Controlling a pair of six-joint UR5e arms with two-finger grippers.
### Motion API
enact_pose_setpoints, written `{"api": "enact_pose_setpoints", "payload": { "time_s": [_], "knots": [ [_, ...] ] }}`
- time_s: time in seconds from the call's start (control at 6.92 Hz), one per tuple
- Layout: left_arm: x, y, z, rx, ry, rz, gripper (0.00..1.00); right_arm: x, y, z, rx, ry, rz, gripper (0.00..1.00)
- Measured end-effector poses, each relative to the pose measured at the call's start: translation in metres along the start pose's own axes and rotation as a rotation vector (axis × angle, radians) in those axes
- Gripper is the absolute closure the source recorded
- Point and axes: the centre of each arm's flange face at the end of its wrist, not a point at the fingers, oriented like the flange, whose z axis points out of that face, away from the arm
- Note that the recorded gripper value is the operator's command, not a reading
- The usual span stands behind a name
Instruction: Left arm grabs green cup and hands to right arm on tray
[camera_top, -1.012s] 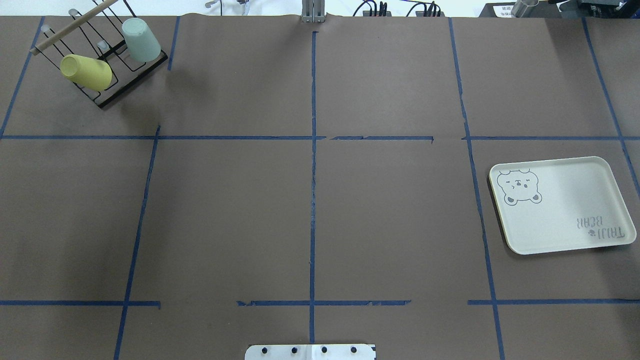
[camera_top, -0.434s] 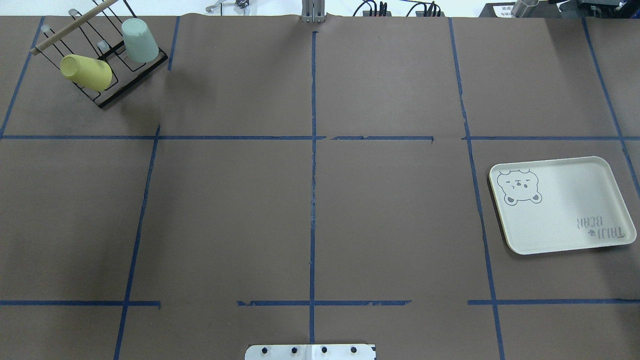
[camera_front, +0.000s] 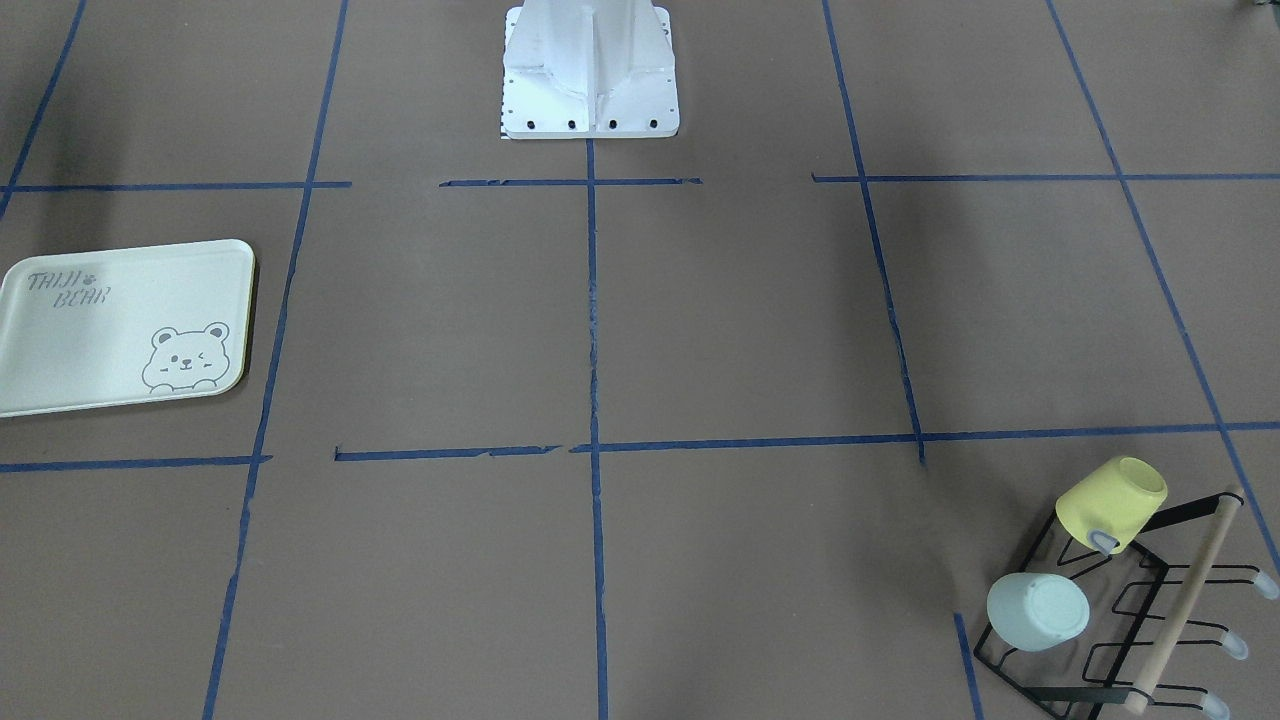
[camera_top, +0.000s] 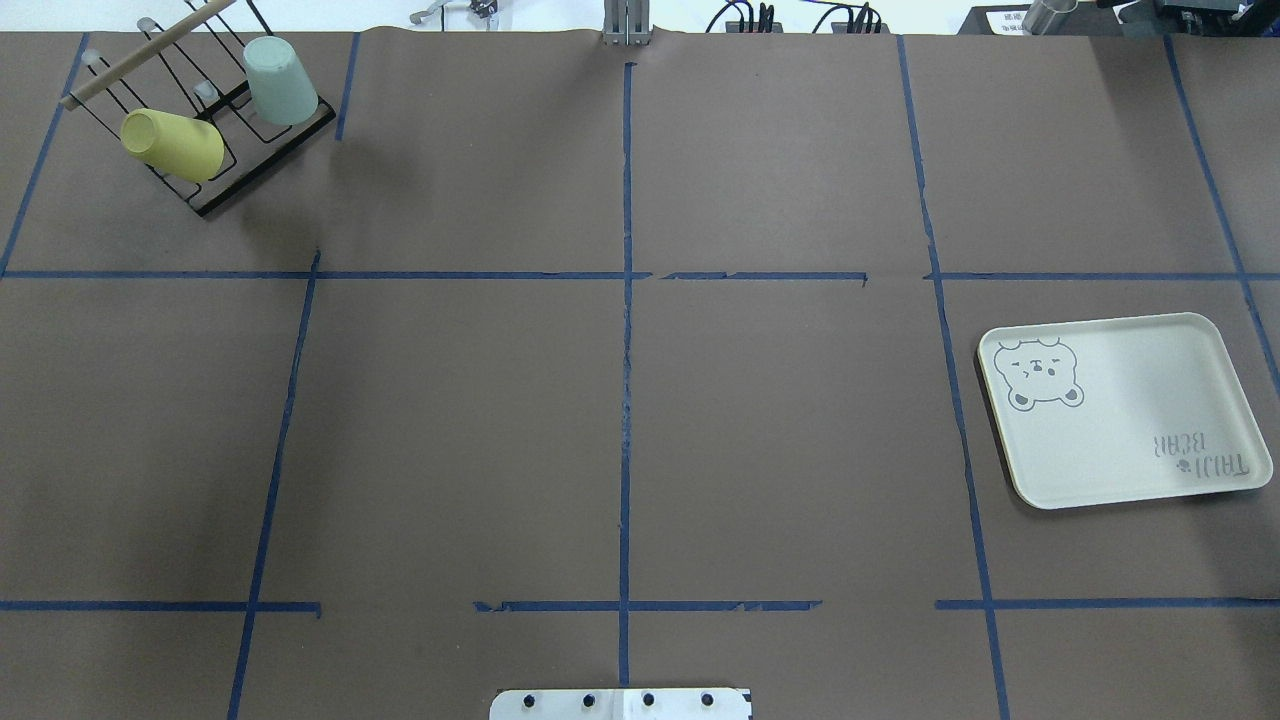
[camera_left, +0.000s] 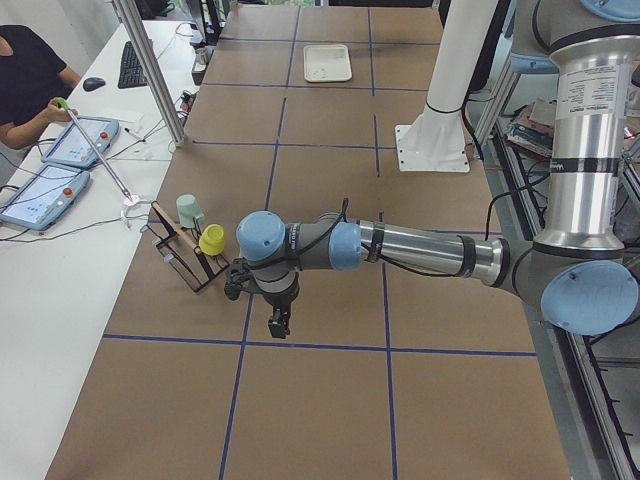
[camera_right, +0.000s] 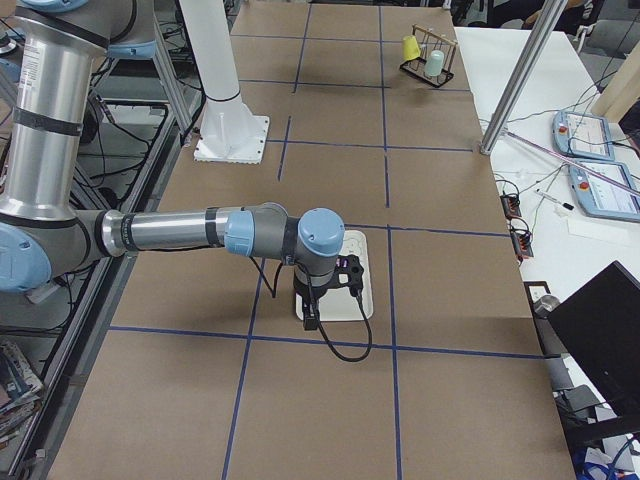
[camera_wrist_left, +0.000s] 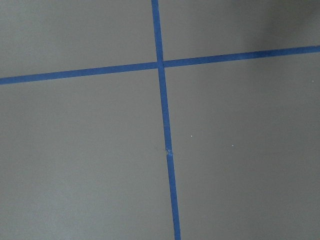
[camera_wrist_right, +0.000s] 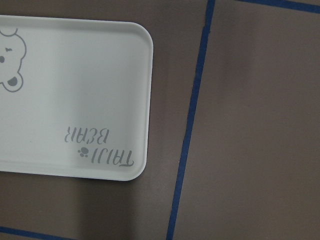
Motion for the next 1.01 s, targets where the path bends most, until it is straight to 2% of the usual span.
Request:
{"api": "enact_pose_setpoints", "payload": {
  "time_s": [0.43,0.72,0.87,1.01],
  "knots": [
    [0.016,0.002,-0.009,0.022,0.010,0.028,0.00,-0.005,-0.001,-0.005,0.010,-0.001,-0.005,0.00],
    [0.025,0.006,-0.005,0.045,0.066,0.046,0.00,-0.009,-0.004,-0.009,0.019,-0.003,-0.015,0.00],
    [0.044,-0.011,-0.009,0.064,0.081,0.023,0.01,-0.011,-0.005,-0.010,0.023,-0.003,-0.021,0.00],
    [0.080,-0.045,-0.018,0.079,0.091,-0.028,0.02,-0.012,-0.006,-0.011,0.029,-0.003,-0.029,0.00]
  ]
}}
